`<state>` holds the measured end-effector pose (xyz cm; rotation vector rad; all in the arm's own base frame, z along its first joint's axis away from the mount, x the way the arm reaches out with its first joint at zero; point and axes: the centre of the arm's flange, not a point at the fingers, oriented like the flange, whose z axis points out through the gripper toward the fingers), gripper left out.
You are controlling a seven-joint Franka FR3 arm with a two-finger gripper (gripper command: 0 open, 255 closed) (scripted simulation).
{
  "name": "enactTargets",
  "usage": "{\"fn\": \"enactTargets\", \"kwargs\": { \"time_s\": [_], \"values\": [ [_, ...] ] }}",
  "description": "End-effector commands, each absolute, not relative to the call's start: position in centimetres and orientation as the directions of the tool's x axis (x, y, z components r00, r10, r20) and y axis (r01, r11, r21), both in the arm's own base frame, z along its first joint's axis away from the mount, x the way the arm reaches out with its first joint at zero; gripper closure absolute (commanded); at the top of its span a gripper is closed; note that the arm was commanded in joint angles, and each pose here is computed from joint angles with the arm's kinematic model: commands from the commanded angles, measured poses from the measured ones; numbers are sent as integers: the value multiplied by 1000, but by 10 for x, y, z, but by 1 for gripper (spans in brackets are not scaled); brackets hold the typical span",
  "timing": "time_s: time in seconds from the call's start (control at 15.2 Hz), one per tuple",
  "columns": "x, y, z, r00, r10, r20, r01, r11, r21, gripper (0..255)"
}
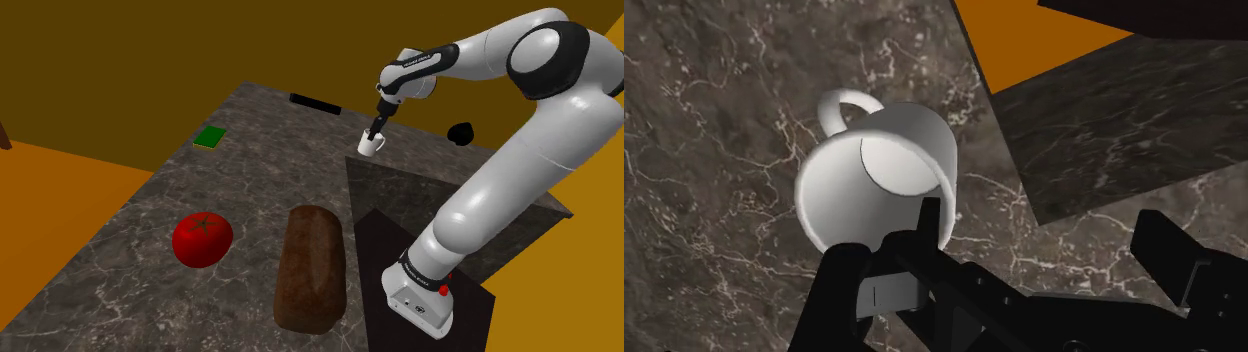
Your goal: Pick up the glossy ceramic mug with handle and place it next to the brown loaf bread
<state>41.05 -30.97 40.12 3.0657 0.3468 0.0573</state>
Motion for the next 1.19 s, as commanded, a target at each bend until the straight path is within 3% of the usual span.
{"fn": "enactTargets", "kwargs": {
  "time_s": [0.0, 0.59, 1.12],
  "values": [
    [422, -336, 393, 971, 235, 46, 232, -970, 66, 0],
    [430, -347, 350, 969, 239, 52, 236, -969, 68, 0],
    [430, -347, 350, 970, 239, 52, 236, -969, 67, 0]
  ]
}}
